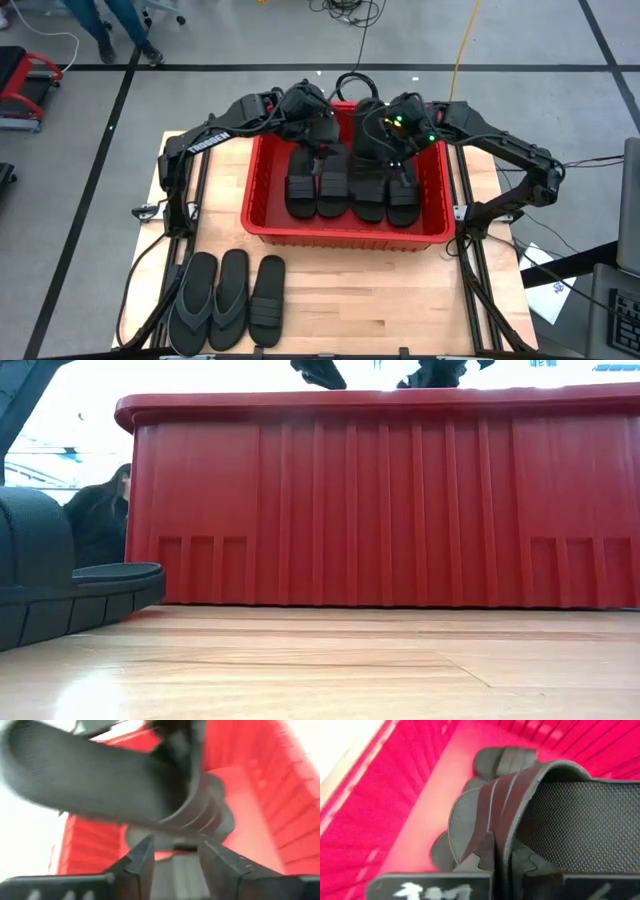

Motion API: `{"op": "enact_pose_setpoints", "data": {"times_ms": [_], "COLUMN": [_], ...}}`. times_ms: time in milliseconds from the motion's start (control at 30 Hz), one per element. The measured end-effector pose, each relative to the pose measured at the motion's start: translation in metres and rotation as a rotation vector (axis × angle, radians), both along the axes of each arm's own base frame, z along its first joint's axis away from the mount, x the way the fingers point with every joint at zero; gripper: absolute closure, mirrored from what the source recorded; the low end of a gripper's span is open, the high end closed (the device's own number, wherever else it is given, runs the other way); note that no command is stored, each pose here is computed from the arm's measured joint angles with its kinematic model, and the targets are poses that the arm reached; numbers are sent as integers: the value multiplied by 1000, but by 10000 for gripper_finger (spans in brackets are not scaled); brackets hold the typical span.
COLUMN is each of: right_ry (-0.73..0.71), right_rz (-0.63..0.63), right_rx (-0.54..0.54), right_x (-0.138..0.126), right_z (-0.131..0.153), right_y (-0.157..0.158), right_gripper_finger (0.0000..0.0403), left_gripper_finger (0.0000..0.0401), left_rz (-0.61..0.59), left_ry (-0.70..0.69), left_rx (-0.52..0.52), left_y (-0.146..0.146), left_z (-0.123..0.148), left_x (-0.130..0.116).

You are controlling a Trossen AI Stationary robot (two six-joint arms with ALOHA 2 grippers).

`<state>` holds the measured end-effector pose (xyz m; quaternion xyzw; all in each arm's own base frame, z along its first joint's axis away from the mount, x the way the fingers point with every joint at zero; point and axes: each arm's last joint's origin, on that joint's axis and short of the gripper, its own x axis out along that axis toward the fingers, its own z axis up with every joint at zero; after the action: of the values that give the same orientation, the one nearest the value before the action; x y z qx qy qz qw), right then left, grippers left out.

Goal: Pick and place slides into bin
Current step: Put the black slide into the red bin

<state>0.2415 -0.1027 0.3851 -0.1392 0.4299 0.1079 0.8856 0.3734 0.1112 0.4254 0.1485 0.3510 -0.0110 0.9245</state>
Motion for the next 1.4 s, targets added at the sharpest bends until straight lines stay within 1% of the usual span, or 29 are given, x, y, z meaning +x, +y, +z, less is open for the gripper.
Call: {"op": "enact_pose_setpoints", "data": {"times_ms": [100,200,333,433,500,633,733,867,1100,1233,1400], "right_ry": [75,76,91,126,188,297,336,348,379,406,409], "right_rz": [-1,-17,-31,-34,-40,-79,-112,-166,-248,-221,-219], "right_rx": [89,169,316,385,399,384,399,437,493,535,543], "right_x": [-13,-20,-30,-36,-41,-54,-60,-67,-74,-78,-80], "right_z": [-5,-12,-33,-57,-75,-106,-121,-127,-127,-127,-138], "right_y": [-5,-14,-26,-32,-33,-38,-41,-45,-48,-44,-43], "right_gripper_finger": [401,401,400,400,400,399,399,398,397,397,397], "left_gripper_finger": [227,220,234,249,257,265,263,265,265,265,265], "left_rz": [73,71,68,115,139,157,155,146,145,141,140], "left_ry": [-1,-27,-72,-82,-90,-98,-97,-98,-124,-138,-145], "left_rx": [41,60,75,58,35,13,1,-4,2,10,11], "left_y": [0,-6,-13,-13,-13,-13,-14,-14,-13,-13,-13], "left_z": [6,17,30,33,35,37,36,36,38,39,40], "left_x": [-6,-15,-25,-29,-31,-34,-33,-32,-31,-30,-30]}}
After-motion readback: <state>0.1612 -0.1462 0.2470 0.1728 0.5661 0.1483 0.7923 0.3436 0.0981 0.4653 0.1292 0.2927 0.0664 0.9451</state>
